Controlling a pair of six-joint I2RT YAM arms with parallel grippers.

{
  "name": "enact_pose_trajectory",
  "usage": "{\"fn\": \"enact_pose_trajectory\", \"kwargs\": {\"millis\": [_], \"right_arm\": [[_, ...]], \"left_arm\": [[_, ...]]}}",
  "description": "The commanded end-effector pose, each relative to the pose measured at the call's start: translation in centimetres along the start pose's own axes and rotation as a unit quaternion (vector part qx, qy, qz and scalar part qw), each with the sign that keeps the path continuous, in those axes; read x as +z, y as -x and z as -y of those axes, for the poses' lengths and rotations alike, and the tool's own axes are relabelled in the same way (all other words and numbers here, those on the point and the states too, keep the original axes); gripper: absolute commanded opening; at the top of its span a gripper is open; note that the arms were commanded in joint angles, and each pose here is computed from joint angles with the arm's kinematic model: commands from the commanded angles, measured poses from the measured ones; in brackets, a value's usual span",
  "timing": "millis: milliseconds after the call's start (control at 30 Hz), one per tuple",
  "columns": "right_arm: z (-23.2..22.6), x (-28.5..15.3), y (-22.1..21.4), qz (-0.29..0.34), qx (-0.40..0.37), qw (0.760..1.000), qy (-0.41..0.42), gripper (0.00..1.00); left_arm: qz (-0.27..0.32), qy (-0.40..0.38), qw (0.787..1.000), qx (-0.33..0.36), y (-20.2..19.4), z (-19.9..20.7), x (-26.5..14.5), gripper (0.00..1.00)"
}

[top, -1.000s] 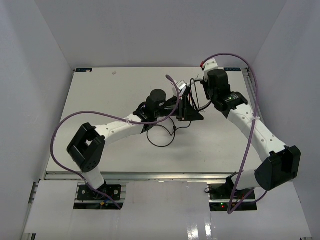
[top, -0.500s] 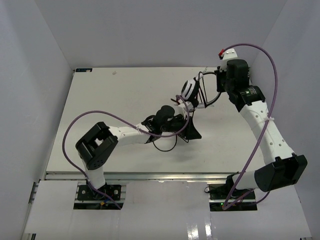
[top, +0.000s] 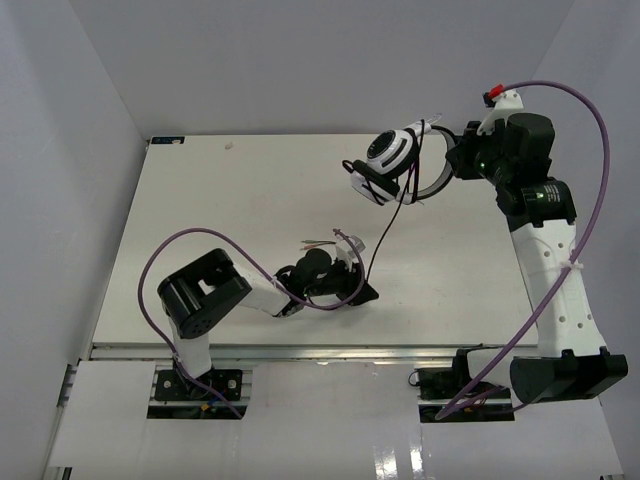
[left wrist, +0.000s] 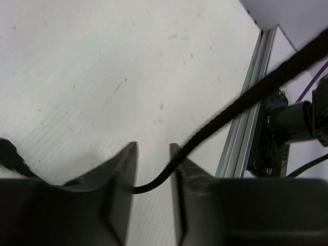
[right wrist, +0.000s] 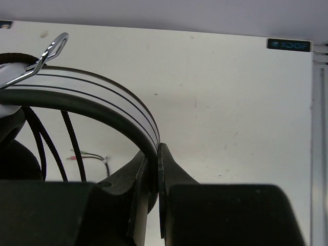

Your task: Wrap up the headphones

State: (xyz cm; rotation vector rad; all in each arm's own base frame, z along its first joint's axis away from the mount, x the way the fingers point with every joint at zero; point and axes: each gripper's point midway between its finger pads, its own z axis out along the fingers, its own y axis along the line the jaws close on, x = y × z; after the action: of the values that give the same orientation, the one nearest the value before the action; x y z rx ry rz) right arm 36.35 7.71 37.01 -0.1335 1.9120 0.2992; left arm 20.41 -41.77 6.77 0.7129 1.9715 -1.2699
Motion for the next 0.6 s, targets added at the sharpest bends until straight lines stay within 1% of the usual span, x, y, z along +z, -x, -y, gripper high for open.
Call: {"fn": "enact_pose_trajectory", "kwargs": {"millis": [0, 100, 167, 200, 233, 300, 367, 433, 500, 533, 567], "right_arm": [[-3.2, -2.1, 3.8, 0.058, 0.054, 0.991, 0.105, 0.08], [-4.2, -3.8, 4.2, 0.058, 0.055, 0.982, 0.17, 0.08], [-5.5, -5.3, 4.1, 0.058, 0.03, 0.971, 0.228, 0.08], [-5.9, -6.0, 4.1, 0.064, 0.015, 0.969, 0.24, 0.08], [-6.6, -6.9, 3.7, 0.07, -0.014, 0.962, 0.264, 0.08], [-7.9, -8.3, 2.7, 0.073, -0.058, 0.947, 0.308, 0.08], [-9.1, -9.9, 1.3, 0.072, -0.089, 0.928, 0.353, 0.08], [-10.4, -11.4, 0.1, 0.068, -0.113, 0.906, 0.403, 0.08], [-11.4, -12.9, -0.9, 0.063, -0.13, 0.883, 0.446, 0.08], [-11.6, -13.5, -1.8, 0.048, -0.124, 0.881, 0.455, 0.08], [-11.7, -13.9, -2.0, 0.05, -0.144, 0.876, 0.457, 0.08]], "left_arm": [[0.091, 0.001, 0.995, 0.044, 4.2, 0.3, -0.1, 0.35], [0.076, 0.008, 0.996, 0.047, 3.6, -1.6, 0.3, 0.36], [0.067, 0.01, 0.997, 0.047, 3.4, -2.9, 0.2, 0.38], [0.064, 0.01, 0.997, 0.049, 3.3, -3.3, 0.0, 0.38], [0.067, 0.014, 0.996, 0.054, 3.7, -4.0, -0.4, 0.38], [0.072, 0.021, 0.996, 0.054, 4.4, -5.5, -1.6, 0.38], [0.08, 0.012, 0.995, 0.055, 5.7, -6.2, -2.8, 0.38], [0.075, -0.006, 0.996, 0.058, 6.7, -6.8, -3.9, 0.38], [0.057, -0.014, 0.997, 0.058, 7.4, -7.3, -4.2, 0.34], [0.049, -0.017, 0.997, 0.059, 7.6, -7.5, -4.4, 0.33], [0.043, -0.019, 0.997, 0.062, 7.9, -7.8, -4.6, 0.32]]}}
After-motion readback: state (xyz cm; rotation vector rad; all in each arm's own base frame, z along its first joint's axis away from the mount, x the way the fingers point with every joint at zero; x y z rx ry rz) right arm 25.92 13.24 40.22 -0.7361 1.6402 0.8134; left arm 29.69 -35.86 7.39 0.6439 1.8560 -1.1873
